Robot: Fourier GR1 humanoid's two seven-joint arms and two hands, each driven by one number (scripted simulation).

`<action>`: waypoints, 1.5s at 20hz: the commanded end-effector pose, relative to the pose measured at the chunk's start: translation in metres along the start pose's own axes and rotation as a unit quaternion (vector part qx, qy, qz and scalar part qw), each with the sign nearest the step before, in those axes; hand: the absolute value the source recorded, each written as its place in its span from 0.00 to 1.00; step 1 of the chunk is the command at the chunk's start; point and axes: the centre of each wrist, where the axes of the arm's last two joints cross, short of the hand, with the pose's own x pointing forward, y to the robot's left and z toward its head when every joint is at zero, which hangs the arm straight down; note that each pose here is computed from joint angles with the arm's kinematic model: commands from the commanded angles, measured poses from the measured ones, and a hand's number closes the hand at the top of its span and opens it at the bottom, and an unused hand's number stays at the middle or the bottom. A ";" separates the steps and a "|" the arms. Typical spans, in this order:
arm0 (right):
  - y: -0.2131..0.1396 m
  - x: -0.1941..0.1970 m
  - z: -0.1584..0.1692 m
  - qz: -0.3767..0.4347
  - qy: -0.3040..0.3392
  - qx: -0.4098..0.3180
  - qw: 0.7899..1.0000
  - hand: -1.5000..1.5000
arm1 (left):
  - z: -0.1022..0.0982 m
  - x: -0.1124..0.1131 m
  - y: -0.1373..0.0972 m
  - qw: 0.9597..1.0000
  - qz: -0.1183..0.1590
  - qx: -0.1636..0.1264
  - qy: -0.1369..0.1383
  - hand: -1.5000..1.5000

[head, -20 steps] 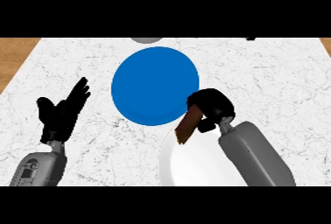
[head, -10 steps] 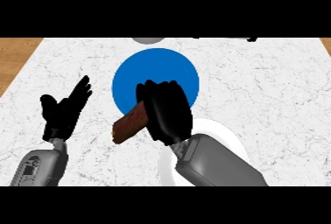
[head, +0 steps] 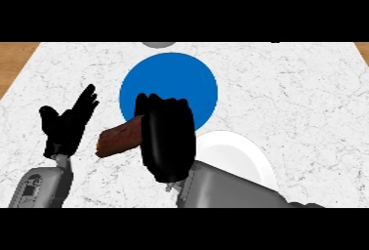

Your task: Pick the sweet potato from the plate and place it in the plate

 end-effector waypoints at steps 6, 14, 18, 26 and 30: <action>0.011 -0.015 -0.037 -0.020 0.109 -0.041 0.993 1.00 | 0.012 -0.002 0.012 1.000 0.003 0.019 0.007 0.50; 0.032 -0.080 -0.049 0.032 0.136 0.054 0.989 1.00 | 0.015 0.013 0.016 1.000 -0.005 0.015 0.000 0.50; 0.042 -0.113 -0.038 -0.058 0.198 0.108 0.973 1.00 | 0.020 -0.002 0.008 1.000 0.002 0.018 0.003 0.50; 0.036 -0.139 -0.041 -0.074 0.071 0.070 0.992 0.00 | 0.010 0.006 0.011 1.000 0.003 0.025 0.008 0.50; 0.020 -0.100 -0.055 -0.168 -0.002 0.008 0.986 0.00 | 0.016 -0.014 0.013 1.000 0.003 0.017 -0.003 0.50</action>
